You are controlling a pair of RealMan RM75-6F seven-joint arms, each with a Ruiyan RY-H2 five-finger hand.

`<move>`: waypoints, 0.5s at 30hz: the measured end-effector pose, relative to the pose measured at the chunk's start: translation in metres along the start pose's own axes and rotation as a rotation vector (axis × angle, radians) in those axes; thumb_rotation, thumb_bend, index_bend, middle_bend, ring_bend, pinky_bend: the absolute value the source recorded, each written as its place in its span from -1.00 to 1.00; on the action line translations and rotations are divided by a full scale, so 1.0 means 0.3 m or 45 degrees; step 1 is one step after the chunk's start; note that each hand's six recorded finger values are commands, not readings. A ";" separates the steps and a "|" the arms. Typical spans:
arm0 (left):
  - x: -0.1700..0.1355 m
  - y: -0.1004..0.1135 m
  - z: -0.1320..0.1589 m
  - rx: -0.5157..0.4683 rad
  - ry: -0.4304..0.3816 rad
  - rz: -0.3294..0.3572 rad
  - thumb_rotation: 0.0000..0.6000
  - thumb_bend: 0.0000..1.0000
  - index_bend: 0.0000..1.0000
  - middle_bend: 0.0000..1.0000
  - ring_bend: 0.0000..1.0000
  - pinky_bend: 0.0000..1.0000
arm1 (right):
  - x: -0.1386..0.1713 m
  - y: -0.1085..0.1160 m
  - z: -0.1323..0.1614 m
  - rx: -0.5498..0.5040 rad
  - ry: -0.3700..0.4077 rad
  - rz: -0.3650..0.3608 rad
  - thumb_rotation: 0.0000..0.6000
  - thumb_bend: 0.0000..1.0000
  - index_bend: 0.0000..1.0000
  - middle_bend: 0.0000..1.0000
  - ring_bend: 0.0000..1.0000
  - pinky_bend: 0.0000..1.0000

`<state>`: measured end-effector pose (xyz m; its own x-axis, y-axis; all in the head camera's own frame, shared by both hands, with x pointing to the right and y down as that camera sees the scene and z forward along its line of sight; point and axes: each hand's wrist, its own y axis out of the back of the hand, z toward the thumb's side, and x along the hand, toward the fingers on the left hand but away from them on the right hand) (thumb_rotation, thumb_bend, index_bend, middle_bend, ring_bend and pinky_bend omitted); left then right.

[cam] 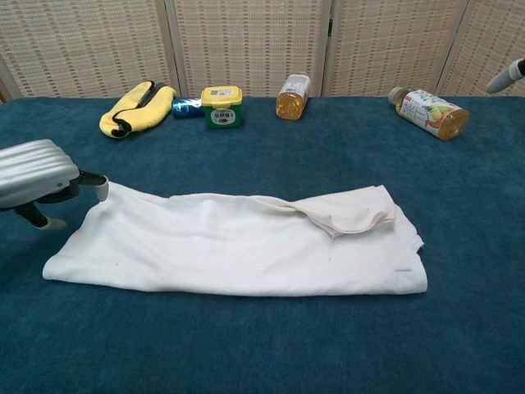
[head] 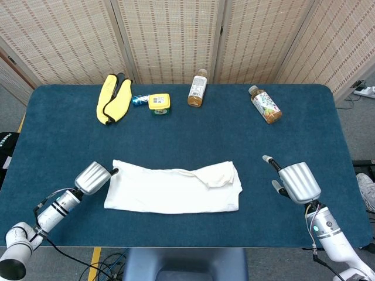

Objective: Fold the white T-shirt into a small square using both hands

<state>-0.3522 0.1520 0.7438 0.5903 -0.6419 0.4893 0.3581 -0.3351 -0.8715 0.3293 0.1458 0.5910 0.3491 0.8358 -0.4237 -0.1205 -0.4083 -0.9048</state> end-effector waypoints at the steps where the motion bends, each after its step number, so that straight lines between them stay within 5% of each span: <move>1: 0.001 -0.005 0.001 -0.002 0.002 -0.007 1.00 -0.71 -0.17 0.88 0.71 0.93 | 0.001 0.000 0.000 -0.003 -0.002 0.000 1.00 -0.36 -0.65 0.90 0.98 1.00; 15: 0.025 -0.014 0.069 -0.076 -0.029 0.010 1.00 -0.71 -0.17 0.88 0.71 0.93 | 0.012 -0.009 -0.008 -0.035 -0.022 0.013 1.00 -0.36 -0.65 0.90 0.98 1.00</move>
<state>-0.3346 0.1629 0.7518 0.6098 -0.6289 0.4823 0.3097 -0.3711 -0.8755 0.3331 0.1490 0.5920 0.3320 0.8377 -0.4336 -0.0984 -0.4264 -0.8992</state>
